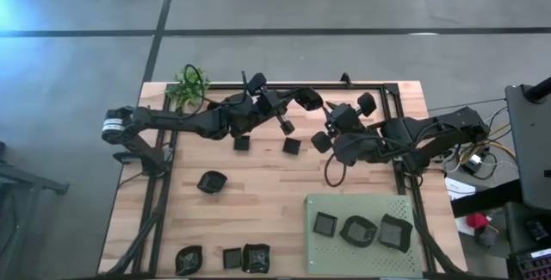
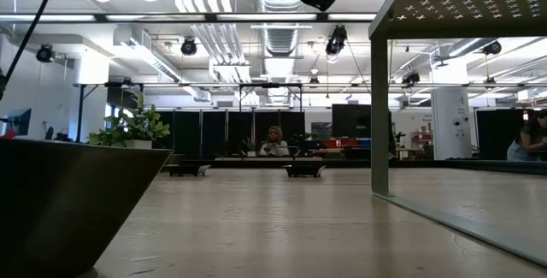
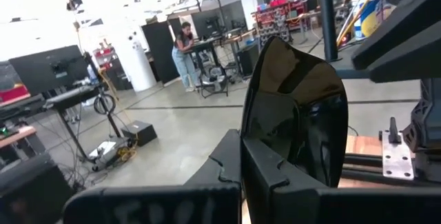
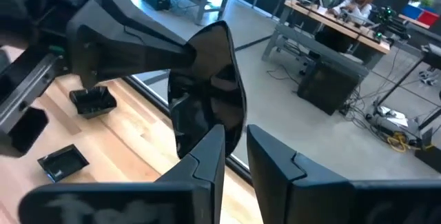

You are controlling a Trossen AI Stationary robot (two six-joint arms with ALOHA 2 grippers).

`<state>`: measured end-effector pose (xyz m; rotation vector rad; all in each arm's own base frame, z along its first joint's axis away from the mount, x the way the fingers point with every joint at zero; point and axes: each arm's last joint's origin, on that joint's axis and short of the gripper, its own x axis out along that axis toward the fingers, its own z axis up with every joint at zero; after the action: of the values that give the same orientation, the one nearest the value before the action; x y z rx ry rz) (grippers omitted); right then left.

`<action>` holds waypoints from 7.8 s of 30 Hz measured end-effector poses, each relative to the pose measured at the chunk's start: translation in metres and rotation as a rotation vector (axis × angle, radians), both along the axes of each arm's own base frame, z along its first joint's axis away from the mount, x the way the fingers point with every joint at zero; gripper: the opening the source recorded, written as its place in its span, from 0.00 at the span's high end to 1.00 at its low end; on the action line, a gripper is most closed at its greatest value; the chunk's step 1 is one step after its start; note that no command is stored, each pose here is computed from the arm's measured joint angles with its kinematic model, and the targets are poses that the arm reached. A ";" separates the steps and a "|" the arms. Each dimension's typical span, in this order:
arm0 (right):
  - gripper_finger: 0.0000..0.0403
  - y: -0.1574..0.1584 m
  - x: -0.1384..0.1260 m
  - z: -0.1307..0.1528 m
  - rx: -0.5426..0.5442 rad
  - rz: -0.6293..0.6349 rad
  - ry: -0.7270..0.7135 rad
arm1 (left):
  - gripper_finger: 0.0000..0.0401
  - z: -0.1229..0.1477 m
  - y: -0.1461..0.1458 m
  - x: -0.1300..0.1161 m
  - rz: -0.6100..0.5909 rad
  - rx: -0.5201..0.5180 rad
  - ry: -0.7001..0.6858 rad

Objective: Pick & Place Mini shaped plates
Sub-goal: Stack the leaf-shaped plate on the leaf-shaped plate on the shelf, then stack the distorted square plate on the stacked distorted square plates on the shelf

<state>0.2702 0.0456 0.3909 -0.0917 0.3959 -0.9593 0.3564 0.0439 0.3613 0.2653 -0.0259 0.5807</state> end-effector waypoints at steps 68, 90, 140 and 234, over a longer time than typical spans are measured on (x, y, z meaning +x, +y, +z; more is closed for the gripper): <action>0.98 -0.030 -0.059 0.034 0.406 0.297 0.036 | 0.75 0.027 -0.030 -0.036 -0.075 -0.102 0.048; 0.98 0.018 -0.056 0.002 1.210 0.991 0.528 | 0.75 0.026 -0.023 -0.053 0.026 -0.203 0.093; 0.78 0.075 -0.011 -0.061 1.127 1.035 0.918 | 0.75 0.017 -0.028 -0.071 -0.492 -0.354 0.334; 0.98 -0.058 -0.050 0.067 0.530 0.430 0.012 | 0.87 -0.215 0.090 -0.155 0.711 -1.081 0.367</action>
<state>0.2207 -0.0123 0.4580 0.2900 0.6019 -0.4092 0.2015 0.1341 0.1466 -0.7092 0.7467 1.1511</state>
